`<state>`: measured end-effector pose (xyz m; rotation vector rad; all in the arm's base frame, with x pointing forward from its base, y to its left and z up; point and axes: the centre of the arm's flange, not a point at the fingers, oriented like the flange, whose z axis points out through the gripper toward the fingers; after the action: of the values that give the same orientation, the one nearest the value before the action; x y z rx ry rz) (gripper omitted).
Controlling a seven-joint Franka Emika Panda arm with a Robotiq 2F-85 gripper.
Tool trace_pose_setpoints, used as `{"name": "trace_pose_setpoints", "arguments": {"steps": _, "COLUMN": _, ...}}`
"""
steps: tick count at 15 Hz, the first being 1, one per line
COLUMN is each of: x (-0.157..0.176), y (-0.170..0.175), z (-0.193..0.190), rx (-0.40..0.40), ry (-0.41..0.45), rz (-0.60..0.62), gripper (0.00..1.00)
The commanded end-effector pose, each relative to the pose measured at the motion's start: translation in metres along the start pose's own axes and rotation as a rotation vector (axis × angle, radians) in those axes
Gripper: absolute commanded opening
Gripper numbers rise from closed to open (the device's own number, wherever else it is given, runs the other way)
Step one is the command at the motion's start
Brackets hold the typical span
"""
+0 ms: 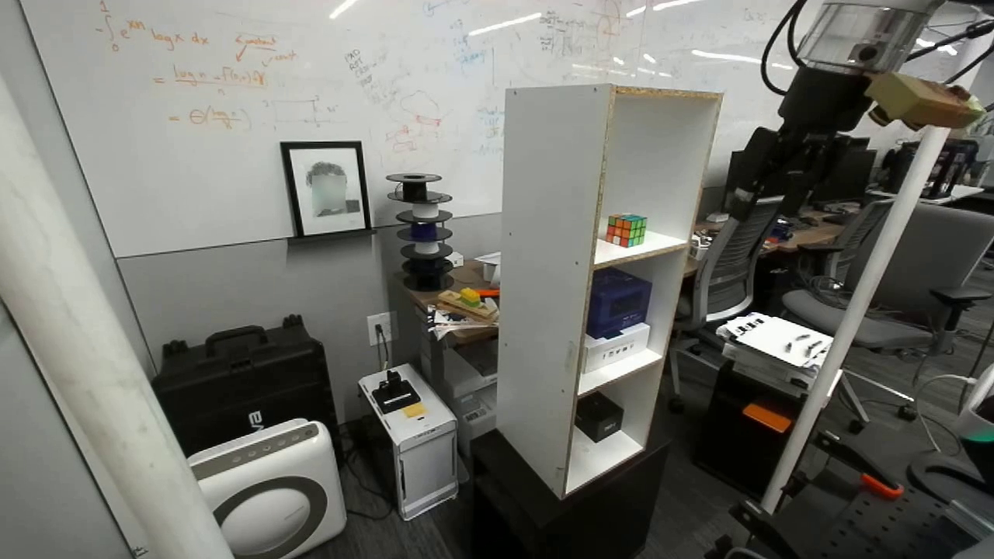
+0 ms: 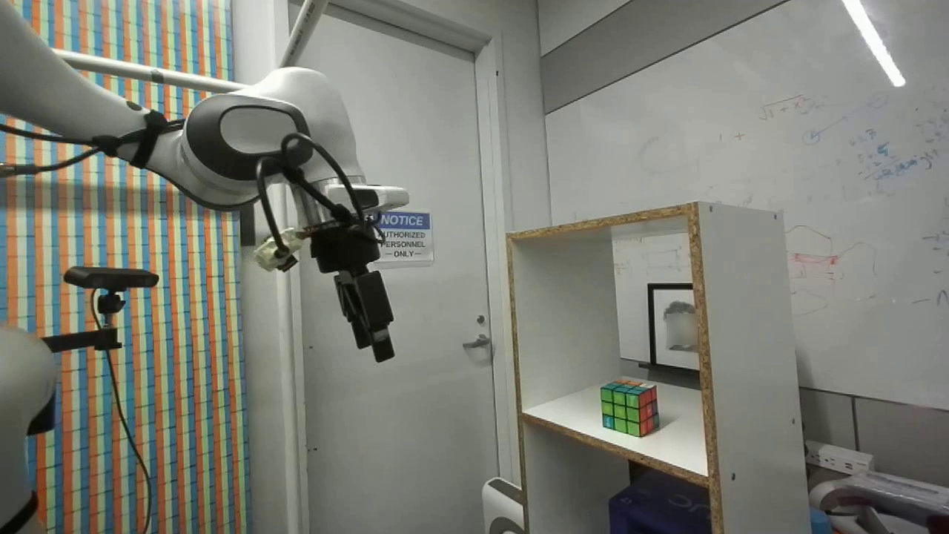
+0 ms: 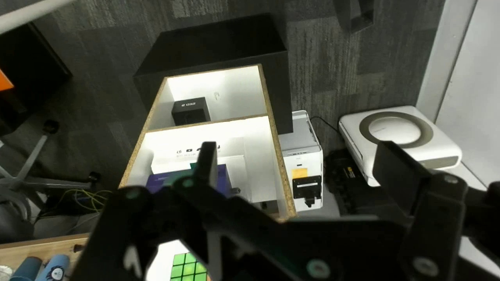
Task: Put the rubix cube on the top of the shelves
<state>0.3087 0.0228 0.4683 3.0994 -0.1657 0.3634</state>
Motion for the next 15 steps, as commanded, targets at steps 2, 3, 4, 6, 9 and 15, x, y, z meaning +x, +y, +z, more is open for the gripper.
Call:
{"name": "trace_pose_setpoints", "arguments": {"steps": 2, "x": 0.023, "y": 0.071, "z": 0.024, "rx": 0.066, "ry": 0.079, "rz": -0.011, "gripper": 1.0}}
{"name": "trace_pose_setpoints", "arguments": {"steps": 3, "x": 0.03, "y": 0.082, "z": 0.032, "rx": 0.066, "ry": 0.102, "rz": -0.009, "gripper": 1.0}}
{"name": "trace_pose_setpoints", "arguments": {"steps": 4, "x": 0.037, "y": 0.09, "z": 0.041, "rx": 0.061, "ry": 0.127, "rz": -0.009, "gripper": 1.0}}
{"name": "trace_pose_setpoints", "arguments": {"steps": 6, "x": 0.056, "y": 0.104, "z": 0.06, "rx": 0.052, "ry": 0.17, "rz": -0.003, "gripper": 1.0}}
{"name": "trace_pose_setpoints", "arguments": {"steps": 9, "x": 0.088, "y": 0.121, "z": 0.095, "rx": 0.01, "ry": 0.224, "rz": 0.016, "gripper": 1.0}}
{"name": "trace_pose_setpoints", "arguments": {"steps": 15, "x": 0.151, "y": 0.124, "z": 0.155, "rx": -0.048, "ry": 0.329, "rz": 0.033, "gripper": 1.0}}
